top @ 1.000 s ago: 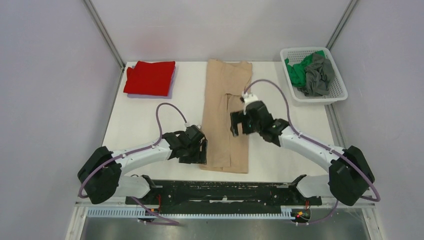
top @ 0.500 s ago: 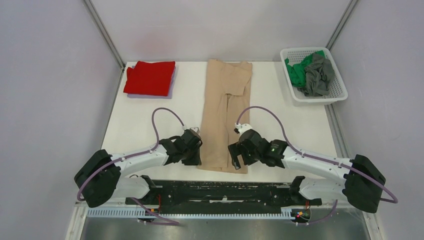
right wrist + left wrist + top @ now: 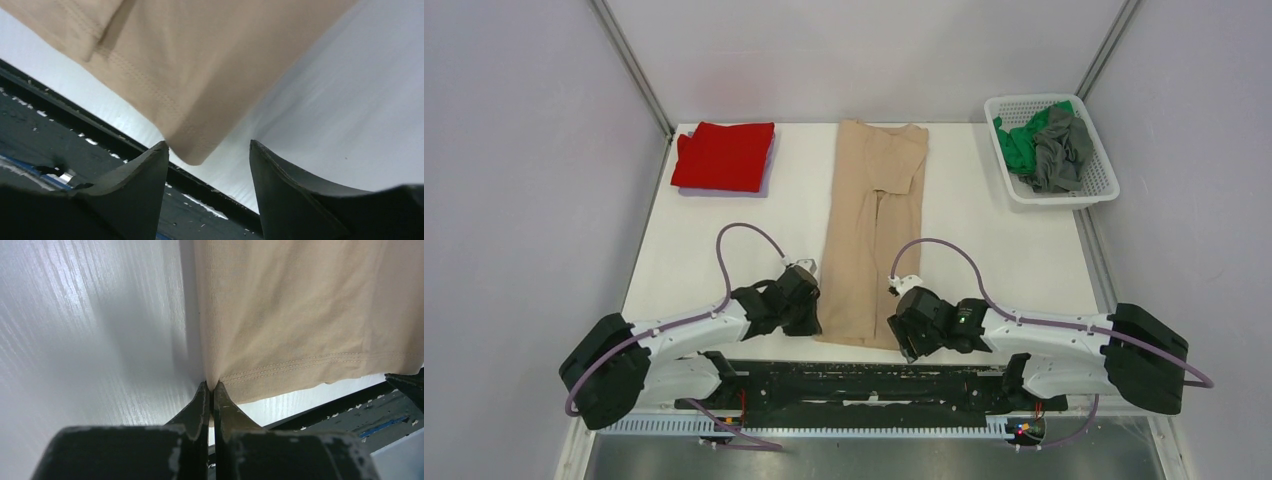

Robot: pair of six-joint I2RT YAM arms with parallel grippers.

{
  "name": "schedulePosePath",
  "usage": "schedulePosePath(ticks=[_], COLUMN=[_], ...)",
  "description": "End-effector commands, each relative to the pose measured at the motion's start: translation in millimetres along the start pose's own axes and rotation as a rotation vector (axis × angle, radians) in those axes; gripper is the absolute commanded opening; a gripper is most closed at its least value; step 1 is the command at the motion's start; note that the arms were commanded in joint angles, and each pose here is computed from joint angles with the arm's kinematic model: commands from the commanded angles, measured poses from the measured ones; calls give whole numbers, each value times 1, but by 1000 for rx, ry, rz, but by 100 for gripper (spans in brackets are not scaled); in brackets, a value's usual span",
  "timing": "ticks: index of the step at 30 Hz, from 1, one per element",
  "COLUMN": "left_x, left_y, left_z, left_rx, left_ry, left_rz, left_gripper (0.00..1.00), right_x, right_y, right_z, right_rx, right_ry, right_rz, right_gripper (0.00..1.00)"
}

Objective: Fold and stack the t-shirts
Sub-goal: Grab the bottom of the folded rectangular tshirt with both arms

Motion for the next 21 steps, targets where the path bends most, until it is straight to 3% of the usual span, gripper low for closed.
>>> schedulePosePath(ticks=[1,4,8,14,17,21], left_x=[4,0,-1,-6,-18,-24], left_y=[-4,-6,-9,-25,-35,-50], left_z=[11,15,20,38,44,24], left_rx=[24,33,37,65,63,-25], left_ry=[-44,-54,-85,-143,-165,-164], left_rz=[-3,31,49,130,237,258], left_gripper=[2,2,2,2,2,2], right_x=[1,-2,-3,13,21,27], right_y=[8,13,12,-3,-8,-14], right_z=[5,9,15,36,39,10], right_rx=[-5,-8,11,81,88,-25], right_ry=[8,13,14,-3,7,13], right_rz=[-7,-9,-15,-97,-123,-98], right_gripper=[60,47,23,0,0,0])
Point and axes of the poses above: each gripper's point midway between its finger pads, its own y axis out along the fingers, its own x axis along the line the jaws close on, z = x × y, the point moved 2 cm from there along -y, back along the fingers, and after that the axes turned 12 degrees about y, right-handed, at the moved point
